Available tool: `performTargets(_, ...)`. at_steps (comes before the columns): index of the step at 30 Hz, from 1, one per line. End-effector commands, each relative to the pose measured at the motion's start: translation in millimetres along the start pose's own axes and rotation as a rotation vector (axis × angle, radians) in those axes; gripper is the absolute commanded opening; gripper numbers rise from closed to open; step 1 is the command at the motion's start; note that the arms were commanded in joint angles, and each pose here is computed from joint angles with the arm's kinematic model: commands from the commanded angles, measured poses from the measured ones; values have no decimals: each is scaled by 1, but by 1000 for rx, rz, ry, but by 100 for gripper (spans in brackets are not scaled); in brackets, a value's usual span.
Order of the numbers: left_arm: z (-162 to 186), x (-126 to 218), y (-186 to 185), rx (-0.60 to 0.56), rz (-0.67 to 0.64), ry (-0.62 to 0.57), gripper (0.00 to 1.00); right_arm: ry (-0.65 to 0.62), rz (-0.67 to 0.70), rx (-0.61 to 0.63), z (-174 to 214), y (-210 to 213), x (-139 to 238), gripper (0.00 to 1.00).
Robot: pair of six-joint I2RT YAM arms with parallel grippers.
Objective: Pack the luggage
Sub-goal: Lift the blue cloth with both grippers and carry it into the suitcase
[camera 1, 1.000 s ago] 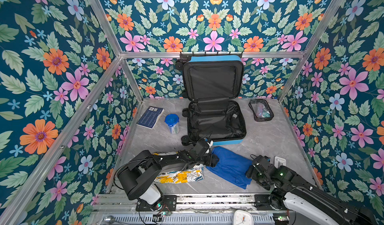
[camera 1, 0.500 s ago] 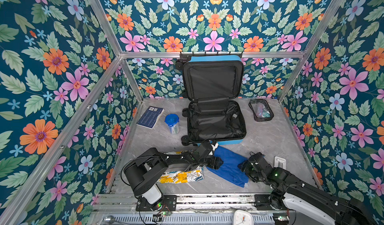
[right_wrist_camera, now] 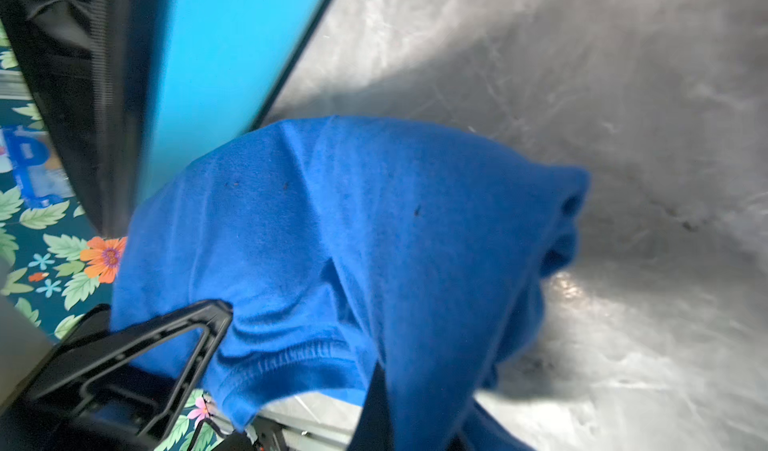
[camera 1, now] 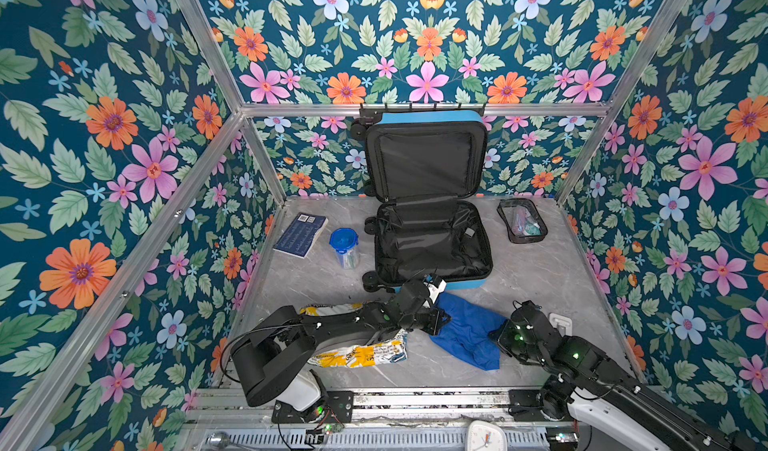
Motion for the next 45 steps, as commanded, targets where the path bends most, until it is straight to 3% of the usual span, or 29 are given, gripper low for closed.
performTargets(1, -10, 10, -20, -44, 11, -13, 1, 25, -9, 110, -3, 21, 15, 0)
performTargets(9, -56, 60, -50, -100, -58, -181, 0, -55, -94, 278, -31, 90, 68, 0)
performTargets(15, -119, 99, -57, -183, -244, -379, 0, -141, -172, 434, -66, 166, 91, 0)
performTargets(19, -165, 111, -39, -188, -372, -470, 0, -154, -264, 439, -104, 213, 83, 0)
performTargets(24, -211, 128, 10, -117, -472, -567, 0, -158, -303, 458, -151, 250, 58, 0)
performTargets(31, -249, 124, 73, -76, -570, -587, 0, -72, -270, 435, -208, 262, -21, 0)
performTargets(38, -256, 79, 117, -39, -587, -505, 0, 20, -148, 487, -241, 262, -95, 0)
performTargets(45, -245, 56, 164, 29, -628, -442, 0, 81, -55, 491, -247, 242, -144, 0)
Point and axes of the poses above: each gripper's point midway between its finger pads, its own x axis back along the fingers, its own y axis along the line the jaws close on, z = x × y, the point moved 3 cm from there along x, back along the fingers, and after that the axes turned 3 degrees about x, right-handed, at the moved point
